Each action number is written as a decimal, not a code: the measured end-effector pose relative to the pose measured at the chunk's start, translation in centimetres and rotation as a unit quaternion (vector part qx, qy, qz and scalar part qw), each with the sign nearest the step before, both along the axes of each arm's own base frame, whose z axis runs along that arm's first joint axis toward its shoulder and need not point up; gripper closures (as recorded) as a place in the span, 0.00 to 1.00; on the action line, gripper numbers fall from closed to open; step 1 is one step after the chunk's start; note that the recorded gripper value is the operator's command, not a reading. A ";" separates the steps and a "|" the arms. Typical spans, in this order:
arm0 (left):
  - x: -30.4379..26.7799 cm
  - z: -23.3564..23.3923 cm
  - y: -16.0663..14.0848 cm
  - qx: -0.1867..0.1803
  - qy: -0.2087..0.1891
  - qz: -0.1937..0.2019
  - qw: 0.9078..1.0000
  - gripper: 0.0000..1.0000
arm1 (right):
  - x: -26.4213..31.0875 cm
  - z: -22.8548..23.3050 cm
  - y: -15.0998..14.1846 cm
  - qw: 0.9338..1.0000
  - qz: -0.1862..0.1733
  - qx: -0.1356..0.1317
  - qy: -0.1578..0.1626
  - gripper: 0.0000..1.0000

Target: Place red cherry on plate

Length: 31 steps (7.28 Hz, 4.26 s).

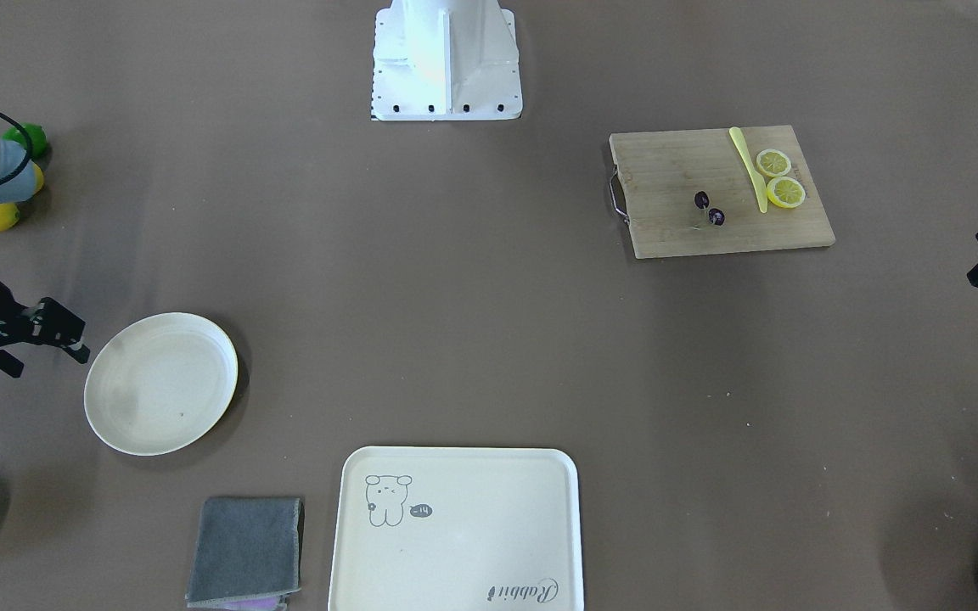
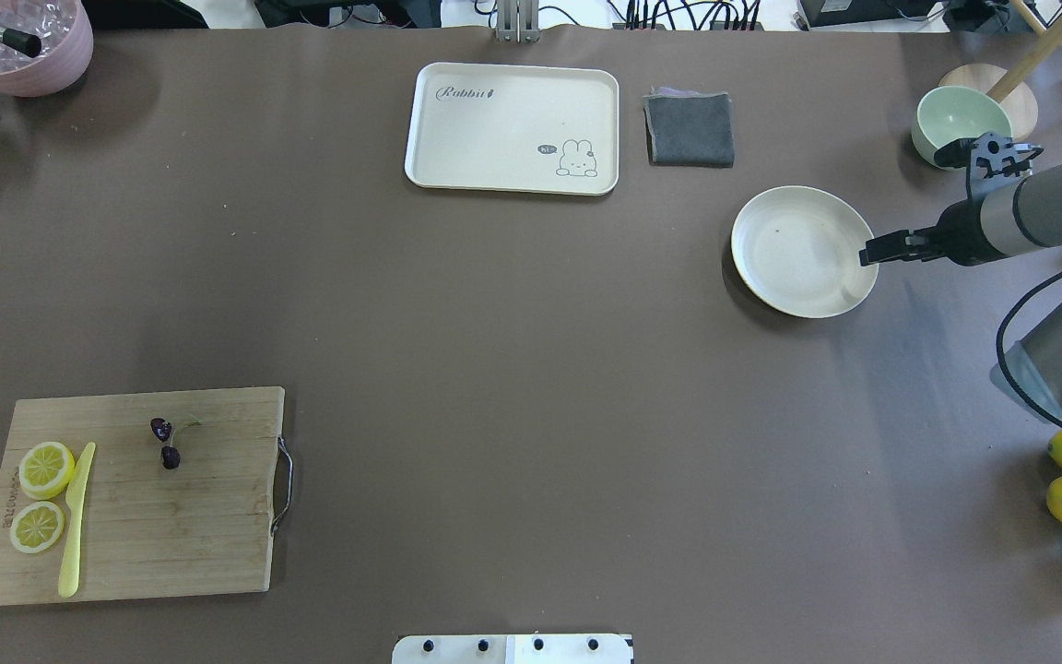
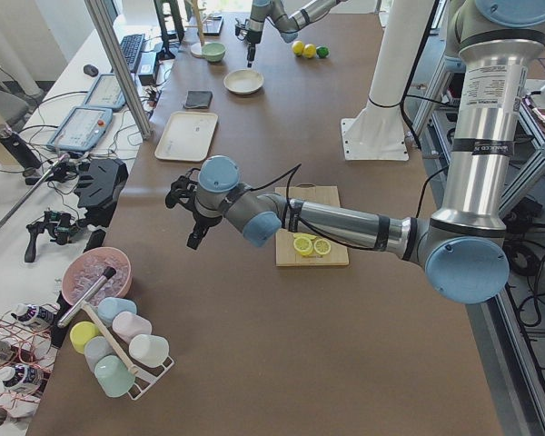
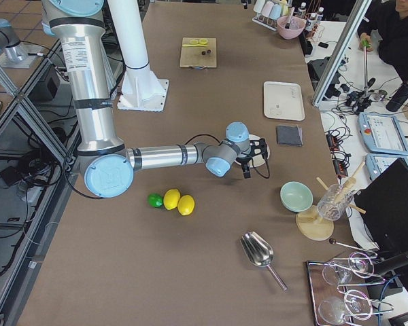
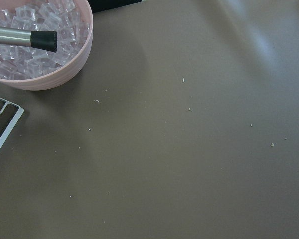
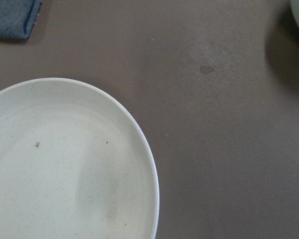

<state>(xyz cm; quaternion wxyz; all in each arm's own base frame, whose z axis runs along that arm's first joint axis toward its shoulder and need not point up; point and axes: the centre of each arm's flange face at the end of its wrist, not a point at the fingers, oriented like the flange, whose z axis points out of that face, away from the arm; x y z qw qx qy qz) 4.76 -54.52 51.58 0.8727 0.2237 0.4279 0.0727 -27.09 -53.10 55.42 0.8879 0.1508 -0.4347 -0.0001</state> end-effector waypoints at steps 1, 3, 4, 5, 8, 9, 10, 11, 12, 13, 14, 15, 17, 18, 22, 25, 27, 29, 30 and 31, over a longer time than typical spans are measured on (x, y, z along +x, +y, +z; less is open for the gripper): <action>0.0 0.0 0.0 -0.001 0.001 -0.001 1.000 0.02 | -1.2 -0.1 0.2 1.000 0.001 0.001 0.003 0.95; 0.0 -0.1 0.0 -0.001 0.002 -0.002 1.000 0.02 | -2.4 0.1 0.4 1.000 0.001 -0.005 0.008 1.00; 0.0 -0.2 0.0 -0.001 0.002 -0.002 1.000 0.02 | -2.7 0.2 0.4 1.000 0.003 -0.007 0.011 1.00; 0.0 -0.2 0.0 0.000 0.002 -0.002 1.000 0.02 | -2.9 0.0 0.1 1.000 0.010 -0.015 0.011 1.00; 0.0 -0.5 -0.1 0.002 0.002 -0.002 1.000 0.02 | -2.1 -2.4 -1.8 0.997 0.035 -0.061 -0.017 1.00; 0.0 -0.5 -0.1 0.002 0.002 -0.002 1.000 0.02 | -1.7 -3.1 -2.2 0.996 0.046 -0.075 -0.029 1.00; 0.0 -0.5 -0.1 0.003 0.002 -0.002 1.000 0.02 | -1.7 -3.6 -2.5 0.994 0.054 -0.085 -0.038 1.00; 0.0 -0.6 -0.1 0.003 0.003 -0.002 1.000 0.02 | -1.6 -4.3 -2.6 0.993 0.058 -0.088 -0.046 1.00; 0.0 -0.6 -0.1 0.003 0.003 -0.002 1.000 0.02 | -1.6 -5.7 -2.5 0.992 0.059 -0.090 -0.060 1.00; 0.0 -0.5 -0.1 0.003 0.002 -0.003 1.000 0.02 | -2.0 -7.8 -2.7 0.991 0.058 -0.093 -0.079 1.00; -0.1 -0.5 0.0 0.004 0.002 -0.003 1.000 0.02 | -2.9 -10.4 -2.9 0.989 0.056 -0.094 -0.099 1.00; -0.1 -0.3 0.2 0.007 0.003 -0.003 1.000 0.02 | -5.1 -13.9 -2.5 0.986 0.049 -0.097 -0.124 1.00; -0.2 0.0 0.4 0.010 0.004 -0.004 1.000 0.02 | -12.3 -19.9 0.4 0.982 0.036 -0.100 -0.156 1.00; -0.3 0.1 0.5 0.010 0.004 -0.004 1.000 0.02 | -16.9 -22.2 2.5 0.983 0.036 -0.085 -0.158 1.00; -0.6 0.3 0.5 0.009 0.003 -0.007 1.000 0.02 | -26.5 -26.1 8.7 0.987 0.039 -0.070 -0.141 1.00; -0.4 -0.2 0.1 0.015 0.004 -0.005 1.000 0.02 | -27.2 -25.3 9.7 0.989 0.034 -0.073 -0.127 0.22; 0.0 -0.9 -0.4 0.018 0.006 -0.003 1.000 0.02 | -26.7 -25.5 9.6 0.988 0.035 -0.073 -0.128 0.00; 0.2 -1.3 -0.2 0.024 0.014 -0.005 1.000 0.02 | -24.0 -27.2 8.5 0.988 0.044 -0.083 -0.119 0.00; 1.6 -2.0 0.1 0.023 0.030 -0.008 0.999 0.02 | -21.7 -28.1 7.2 0.988 0.048 -0.096 -0.111 0.00; 4.8 -3.3 0.6 0.005 0.051 -0.016 0.999 0.02 | -19.4 -28.3 5.6 0.988 0.048 -0.102 -0.106 0.00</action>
